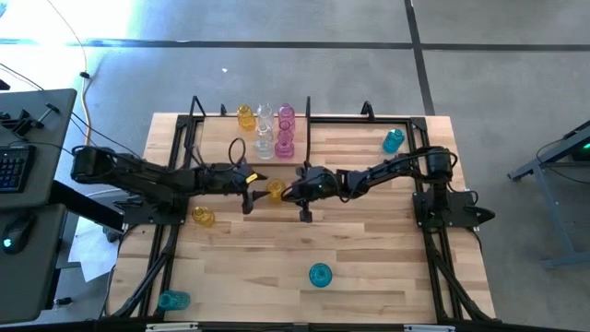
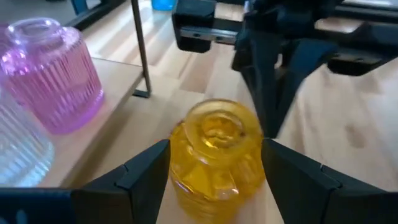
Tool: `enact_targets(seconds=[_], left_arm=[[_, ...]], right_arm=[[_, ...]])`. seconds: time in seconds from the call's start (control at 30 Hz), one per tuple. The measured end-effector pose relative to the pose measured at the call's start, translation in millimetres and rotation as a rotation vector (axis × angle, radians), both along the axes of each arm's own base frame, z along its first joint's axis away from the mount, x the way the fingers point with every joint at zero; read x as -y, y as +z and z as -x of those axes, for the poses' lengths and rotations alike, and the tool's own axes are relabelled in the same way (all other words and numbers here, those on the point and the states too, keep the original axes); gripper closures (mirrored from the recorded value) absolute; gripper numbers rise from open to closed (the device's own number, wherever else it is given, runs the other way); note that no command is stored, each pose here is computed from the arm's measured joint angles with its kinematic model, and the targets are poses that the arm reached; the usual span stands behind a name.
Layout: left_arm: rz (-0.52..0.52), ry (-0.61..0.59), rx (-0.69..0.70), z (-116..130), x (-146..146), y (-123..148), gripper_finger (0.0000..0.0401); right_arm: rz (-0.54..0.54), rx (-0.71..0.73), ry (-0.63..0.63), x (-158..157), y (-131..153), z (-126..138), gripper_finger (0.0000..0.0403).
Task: Sort vases onto shelf
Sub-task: Put the right yellow vase on the shelf
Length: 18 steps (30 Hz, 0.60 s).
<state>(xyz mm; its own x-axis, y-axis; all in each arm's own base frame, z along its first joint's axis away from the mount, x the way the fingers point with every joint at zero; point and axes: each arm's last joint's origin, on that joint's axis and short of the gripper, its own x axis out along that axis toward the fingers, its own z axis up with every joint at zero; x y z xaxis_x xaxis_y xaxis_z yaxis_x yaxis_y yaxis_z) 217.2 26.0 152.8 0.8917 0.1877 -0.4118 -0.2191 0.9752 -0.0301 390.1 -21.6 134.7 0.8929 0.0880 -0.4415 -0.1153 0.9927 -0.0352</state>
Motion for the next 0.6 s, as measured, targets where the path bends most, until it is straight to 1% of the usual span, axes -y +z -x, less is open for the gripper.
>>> enact_targets(seconds=[0.1, 0.47, 0.6], left_arm=[[-0.017, -0.003, 0.012, -8, -2, 3, 0.0159], [-0.041, -0.023, -0.017, -31, -4, 1, 0.016], [-0.023, -0.07, -0.031, -34, -3, 1, 0.016]], right_arm=[[0.0, 0.0, 0.0, 0, 0, 0, 0.0403], [0.011, -0.006, 0.005, 0, -1, 0, 0.0403], [0.024, -0.005, 0.01, 0, -1, 0, 0.0403]])
